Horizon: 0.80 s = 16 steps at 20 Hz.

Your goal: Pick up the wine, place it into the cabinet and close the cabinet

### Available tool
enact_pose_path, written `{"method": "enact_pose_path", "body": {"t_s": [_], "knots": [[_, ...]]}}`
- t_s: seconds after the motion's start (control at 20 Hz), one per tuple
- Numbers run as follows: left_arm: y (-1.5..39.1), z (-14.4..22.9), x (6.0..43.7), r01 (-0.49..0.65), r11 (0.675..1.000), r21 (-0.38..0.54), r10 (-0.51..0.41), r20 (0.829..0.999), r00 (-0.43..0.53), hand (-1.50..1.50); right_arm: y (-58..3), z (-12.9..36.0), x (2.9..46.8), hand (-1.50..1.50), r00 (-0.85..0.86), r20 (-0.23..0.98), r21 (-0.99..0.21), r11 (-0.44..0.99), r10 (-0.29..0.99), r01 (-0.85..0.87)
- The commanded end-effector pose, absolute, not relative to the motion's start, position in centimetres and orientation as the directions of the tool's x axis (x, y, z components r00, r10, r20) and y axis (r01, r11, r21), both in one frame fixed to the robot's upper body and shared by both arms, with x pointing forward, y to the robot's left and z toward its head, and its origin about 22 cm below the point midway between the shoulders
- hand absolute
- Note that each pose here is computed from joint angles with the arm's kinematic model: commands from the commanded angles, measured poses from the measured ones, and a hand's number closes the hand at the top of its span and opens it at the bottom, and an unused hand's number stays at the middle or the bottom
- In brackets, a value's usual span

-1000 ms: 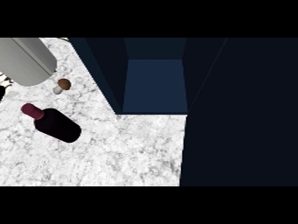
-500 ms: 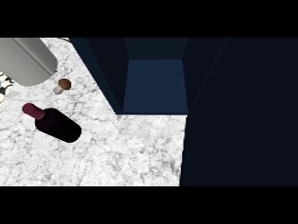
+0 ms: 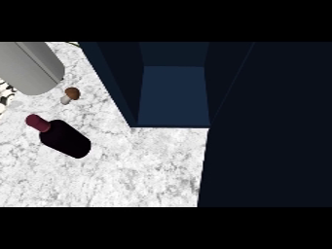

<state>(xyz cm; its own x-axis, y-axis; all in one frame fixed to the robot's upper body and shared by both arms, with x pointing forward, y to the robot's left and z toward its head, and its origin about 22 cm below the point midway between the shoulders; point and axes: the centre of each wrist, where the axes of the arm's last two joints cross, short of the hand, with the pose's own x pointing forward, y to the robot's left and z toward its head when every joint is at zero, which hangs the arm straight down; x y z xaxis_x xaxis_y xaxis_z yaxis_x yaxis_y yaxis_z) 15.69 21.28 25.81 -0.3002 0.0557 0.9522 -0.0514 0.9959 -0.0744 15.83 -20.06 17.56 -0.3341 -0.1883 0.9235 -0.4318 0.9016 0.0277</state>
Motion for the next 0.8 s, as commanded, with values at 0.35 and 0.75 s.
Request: {"method": "enact_pose_path", "body": {"t_s": [0.35, 0.75], "knots": [[23.0, 28.2, 13.1, -0.059, 0.996, -0.069, 0.041, 0.921, -0.388, -1.50, -19.9, 20.0, 14.2, -1.50, -0.386, 0.909, 0.002, 0.930, -0.155, -0.367], [23.1, 27.9, 13.8, -0.067, 0.997, -0.049, 0.023, 0.940, -0.340, -1.50, -19.9, 19.3, 15.4, -1.50, -0.365, 0.922, -0.012, 0.930, -0.133, -0.367]]}}
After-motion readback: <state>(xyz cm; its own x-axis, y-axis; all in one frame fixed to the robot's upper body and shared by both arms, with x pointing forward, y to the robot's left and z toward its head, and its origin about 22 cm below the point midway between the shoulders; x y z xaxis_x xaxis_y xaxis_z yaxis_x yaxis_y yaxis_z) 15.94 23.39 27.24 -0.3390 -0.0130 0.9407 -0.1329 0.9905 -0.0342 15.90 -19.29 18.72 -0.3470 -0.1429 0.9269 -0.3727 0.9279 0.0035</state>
